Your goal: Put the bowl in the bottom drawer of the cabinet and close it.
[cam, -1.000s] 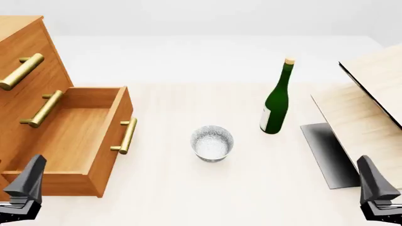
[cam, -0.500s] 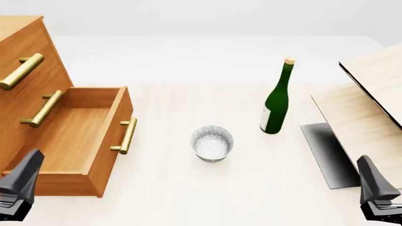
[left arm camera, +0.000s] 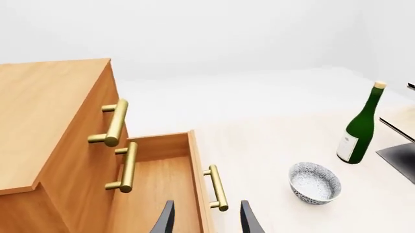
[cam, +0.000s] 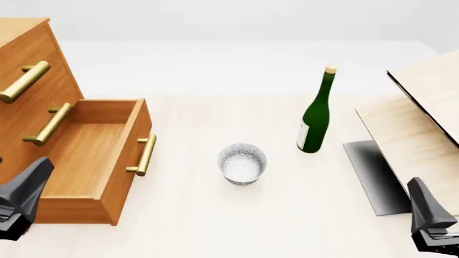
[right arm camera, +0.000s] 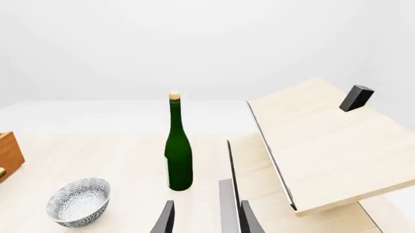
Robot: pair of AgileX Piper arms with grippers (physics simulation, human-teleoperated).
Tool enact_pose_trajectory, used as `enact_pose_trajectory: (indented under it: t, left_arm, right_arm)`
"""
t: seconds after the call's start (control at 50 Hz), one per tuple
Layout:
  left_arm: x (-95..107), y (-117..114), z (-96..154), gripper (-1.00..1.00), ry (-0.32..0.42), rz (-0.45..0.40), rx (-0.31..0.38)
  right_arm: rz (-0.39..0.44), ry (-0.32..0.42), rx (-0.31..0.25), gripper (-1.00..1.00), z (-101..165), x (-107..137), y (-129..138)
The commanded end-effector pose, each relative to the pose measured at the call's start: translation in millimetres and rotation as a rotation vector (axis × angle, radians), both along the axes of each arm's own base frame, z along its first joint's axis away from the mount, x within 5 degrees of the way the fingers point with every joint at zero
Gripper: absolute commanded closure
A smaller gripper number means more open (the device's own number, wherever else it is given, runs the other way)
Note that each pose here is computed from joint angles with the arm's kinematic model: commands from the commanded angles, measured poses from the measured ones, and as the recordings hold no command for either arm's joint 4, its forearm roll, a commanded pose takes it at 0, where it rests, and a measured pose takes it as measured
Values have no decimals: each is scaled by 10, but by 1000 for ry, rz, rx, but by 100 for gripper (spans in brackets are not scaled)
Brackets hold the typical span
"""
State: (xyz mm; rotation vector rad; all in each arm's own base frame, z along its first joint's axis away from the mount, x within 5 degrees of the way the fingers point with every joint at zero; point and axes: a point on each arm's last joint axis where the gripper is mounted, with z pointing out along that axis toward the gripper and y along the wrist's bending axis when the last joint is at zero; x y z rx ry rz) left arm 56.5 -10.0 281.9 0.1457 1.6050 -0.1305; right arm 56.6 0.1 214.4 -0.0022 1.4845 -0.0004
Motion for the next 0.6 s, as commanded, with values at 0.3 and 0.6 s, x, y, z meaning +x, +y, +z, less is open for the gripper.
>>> enact_pose_trajectory:
  t: [0.3,0.6]
  left_arm:
    - [287,-43,139,-100,124,8,25]
    - [479,-91,207,-100,214,1,-17]
  right_arm:
    - [0,0,0,-100,0,0,0]
    - [0,0,0,-100,0,0,0]
